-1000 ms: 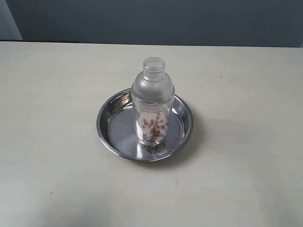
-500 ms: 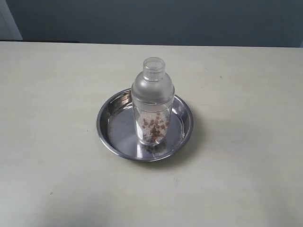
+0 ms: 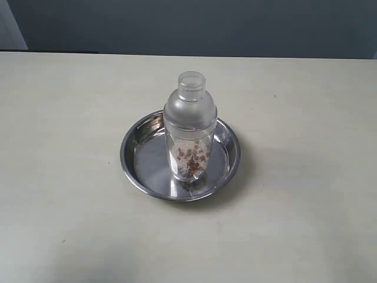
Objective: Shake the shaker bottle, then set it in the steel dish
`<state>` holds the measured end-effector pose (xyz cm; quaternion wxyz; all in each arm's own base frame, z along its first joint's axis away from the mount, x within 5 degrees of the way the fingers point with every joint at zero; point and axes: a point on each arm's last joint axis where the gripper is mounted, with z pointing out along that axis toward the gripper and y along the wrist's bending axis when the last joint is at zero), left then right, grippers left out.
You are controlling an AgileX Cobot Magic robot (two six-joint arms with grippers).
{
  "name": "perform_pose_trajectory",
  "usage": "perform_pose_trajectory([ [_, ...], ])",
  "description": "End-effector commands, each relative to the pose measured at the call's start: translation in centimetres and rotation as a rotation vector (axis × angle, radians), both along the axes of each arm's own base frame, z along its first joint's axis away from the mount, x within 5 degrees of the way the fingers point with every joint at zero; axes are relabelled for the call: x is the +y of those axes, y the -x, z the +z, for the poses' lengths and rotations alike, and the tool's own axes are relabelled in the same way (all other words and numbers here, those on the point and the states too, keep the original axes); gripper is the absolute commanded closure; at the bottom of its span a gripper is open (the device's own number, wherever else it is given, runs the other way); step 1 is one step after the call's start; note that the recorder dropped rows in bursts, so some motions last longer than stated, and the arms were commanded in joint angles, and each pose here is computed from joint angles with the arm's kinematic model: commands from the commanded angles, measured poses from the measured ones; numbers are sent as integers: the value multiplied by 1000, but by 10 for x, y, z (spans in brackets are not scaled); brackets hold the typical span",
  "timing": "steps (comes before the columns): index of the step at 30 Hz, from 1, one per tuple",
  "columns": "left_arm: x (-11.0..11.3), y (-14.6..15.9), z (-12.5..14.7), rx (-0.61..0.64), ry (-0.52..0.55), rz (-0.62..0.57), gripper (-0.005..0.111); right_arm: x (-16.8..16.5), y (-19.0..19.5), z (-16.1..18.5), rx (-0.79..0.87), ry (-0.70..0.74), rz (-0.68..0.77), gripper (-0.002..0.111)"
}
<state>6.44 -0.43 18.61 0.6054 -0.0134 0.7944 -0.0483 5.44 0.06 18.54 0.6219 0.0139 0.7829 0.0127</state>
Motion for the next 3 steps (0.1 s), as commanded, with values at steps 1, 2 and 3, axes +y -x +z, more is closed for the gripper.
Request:
perform_pose_trajectory([
  [1,0,0,0,-8,5,2,106,0,0,0,-10,2,0,109],
  [2,0,0,0,-8,5,2,106,0,0,0,-10,2,0,109],
  [3,0,0,0,-8,5,2,106,0,0,0,-10,2,0,109],
])
